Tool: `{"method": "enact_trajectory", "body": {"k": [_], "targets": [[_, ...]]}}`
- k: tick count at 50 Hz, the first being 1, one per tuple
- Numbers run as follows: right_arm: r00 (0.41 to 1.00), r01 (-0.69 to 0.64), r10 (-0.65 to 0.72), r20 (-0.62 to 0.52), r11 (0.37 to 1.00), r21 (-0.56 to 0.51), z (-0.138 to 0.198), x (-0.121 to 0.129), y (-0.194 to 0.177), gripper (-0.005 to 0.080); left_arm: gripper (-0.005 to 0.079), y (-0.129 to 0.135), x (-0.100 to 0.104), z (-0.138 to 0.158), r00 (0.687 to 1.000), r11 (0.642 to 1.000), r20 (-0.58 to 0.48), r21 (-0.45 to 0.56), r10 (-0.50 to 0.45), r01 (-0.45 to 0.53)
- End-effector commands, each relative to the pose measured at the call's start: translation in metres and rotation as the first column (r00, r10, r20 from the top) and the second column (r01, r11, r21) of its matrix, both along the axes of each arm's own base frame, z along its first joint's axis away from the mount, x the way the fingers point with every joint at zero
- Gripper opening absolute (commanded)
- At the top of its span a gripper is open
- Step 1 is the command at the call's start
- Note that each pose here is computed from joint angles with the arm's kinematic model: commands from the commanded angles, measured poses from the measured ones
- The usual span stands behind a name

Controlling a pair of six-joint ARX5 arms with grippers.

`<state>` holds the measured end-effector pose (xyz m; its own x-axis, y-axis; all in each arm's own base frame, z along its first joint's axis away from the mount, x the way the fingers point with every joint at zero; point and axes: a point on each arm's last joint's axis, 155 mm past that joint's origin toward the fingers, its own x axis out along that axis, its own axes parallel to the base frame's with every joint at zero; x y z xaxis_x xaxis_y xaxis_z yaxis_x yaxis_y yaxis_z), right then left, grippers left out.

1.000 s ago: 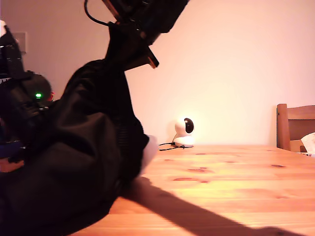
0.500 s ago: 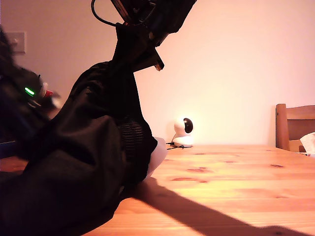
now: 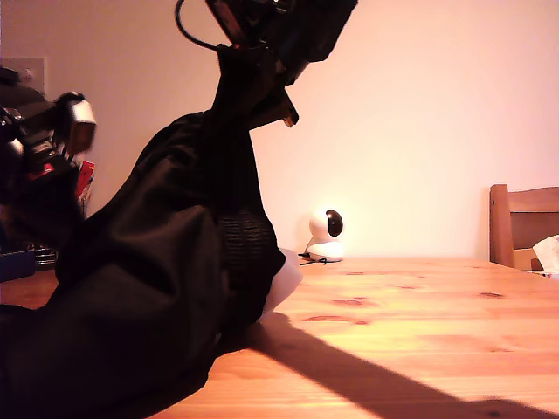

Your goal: Fold the shorts in front of you. After folding it, place it to the right side.

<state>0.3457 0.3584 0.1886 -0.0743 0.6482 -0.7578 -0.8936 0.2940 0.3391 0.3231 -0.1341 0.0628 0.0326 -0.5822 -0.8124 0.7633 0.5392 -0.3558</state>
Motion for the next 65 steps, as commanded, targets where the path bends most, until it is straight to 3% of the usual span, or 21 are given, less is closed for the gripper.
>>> {"method": "enact_trajectory", "body": {"k": [1, 11, 18, 24, 30, 38, 65], "targets": [[1.000, -0.008, 0.008, 0.027, 1.000, 0.022, 0.011, 0.002, -0.002, -0.0011, 0.0305, 0.002, -0.007, 0.009, 1.000, 1.000, 0.021, 0.019, -0.011, 0.011], [1.000, -0.003, 0.002, 0.031, 1.000, 0.023, 0.011, 0.005, -0.006, -0.0011, 0.0305, 0.002, -0.021, 0.028, 0.992, 0.990, 0.092, 0.114, -0.089, 0.078], [0.999, -0.007, 0.006, 0.032, 1.000, 0.022, 0.010, 0.005, -0.006, -0.0011, 0.0305, -0.008, -0.026, 0.041, 0.982, 0.986, 0.139, 0.122, -0.131, 0.114], [0.999, -0.022, 0.021, 0.028, 0.999, 0.031, 0.011, 0.002, -0.005, -0.0011, 0.0305, -0.014, -0.033, 0.039, 0.960, 0.966, 0.161, 0.165, -0.228, 0.201], [1.000, -0.026, 0.025, 0.018, 0.999, 0.035, 0.012, 0.000, -0.005, -0.0011, 0.0305, -0.013, -0.028, 0.034, 0.939, 0.942, 0.194, 0.240, -0.283, 0.234], [1.000, -0.027, 0.026, 0.014, 0.999, 0.033, 0.012, -0.001, -0.005, -0.0011, 0.0305, -0.015, -0.014, 0.037, 0.915, 0.938, 0.265, 0.251, -0.303, 0.238], [0.999, -0.030, 0.030, 0.018, 0.999, 0.033, 0.011, -0.001, -0.006, -0.0011, 0.0305, -0.022, -0.038, 0.026, 0.930, 0.934, 0.174, 0.216, -0.324, 0.285]]}}
